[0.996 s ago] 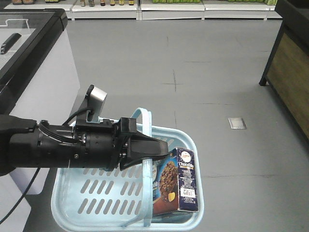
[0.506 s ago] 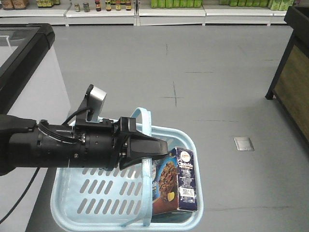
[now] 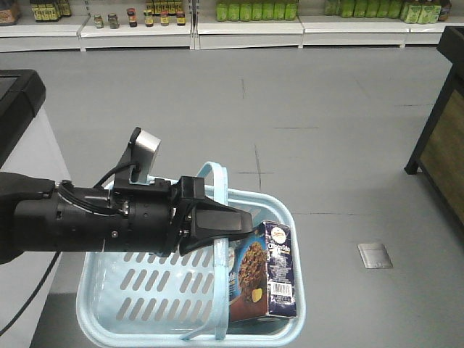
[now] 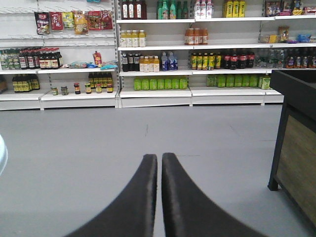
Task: Left arm holds basket, right arm returns cookies
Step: 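Drive forward toward the drink shelves holding the basket in the left gripper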
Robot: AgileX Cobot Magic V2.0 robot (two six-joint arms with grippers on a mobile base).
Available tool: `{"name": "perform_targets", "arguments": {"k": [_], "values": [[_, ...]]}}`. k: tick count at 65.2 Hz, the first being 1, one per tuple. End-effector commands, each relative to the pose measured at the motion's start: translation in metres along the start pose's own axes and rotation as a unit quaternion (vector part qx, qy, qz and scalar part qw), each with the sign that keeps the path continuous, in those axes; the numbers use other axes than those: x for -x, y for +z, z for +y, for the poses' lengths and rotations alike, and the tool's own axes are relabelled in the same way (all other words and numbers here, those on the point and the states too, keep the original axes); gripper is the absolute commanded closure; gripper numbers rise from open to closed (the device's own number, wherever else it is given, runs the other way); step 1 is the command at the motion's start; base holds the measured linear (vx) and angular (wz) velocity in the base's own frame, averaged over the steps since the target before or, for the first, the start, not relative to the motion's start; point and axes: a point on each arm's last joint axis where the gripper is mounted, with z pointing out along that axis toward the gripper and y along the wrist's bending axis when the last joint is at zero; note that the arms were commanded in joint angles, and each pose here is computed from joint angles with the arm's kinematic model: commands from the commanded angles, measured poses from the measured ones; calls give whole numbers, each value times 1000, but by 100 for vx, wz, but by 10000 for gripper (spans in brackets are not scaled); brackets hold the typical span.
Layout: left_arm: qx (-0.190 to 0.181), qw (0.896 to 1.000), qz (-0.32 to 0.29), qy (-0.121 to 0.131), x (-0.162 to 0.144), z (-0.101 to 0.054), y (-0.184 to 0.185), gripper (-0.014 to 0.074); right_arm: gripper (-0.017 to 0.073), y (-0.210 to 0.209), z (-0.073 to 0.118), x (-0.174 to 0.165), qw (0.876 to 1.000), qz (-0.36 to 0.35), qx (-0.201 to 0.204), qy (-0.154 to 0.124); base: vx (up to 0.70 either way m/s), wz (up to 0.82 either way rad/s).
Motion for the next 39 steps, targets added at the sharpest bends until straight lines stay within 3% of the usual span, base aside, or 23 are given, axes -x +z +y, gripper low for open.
{"name": "perform_targets", "arguments": {"k": [1, 39], "values": [[-72, 997, -18, 4, 4, -30, -6, 596, 570, 0, 0, 1, 999, -34, -2, -9, 48, -3], [-72, 997, -18, 4, 4, -30, -6, 596, 570, 0, 0, 1, 999, -34, -2, -9, 48, 1]]}}
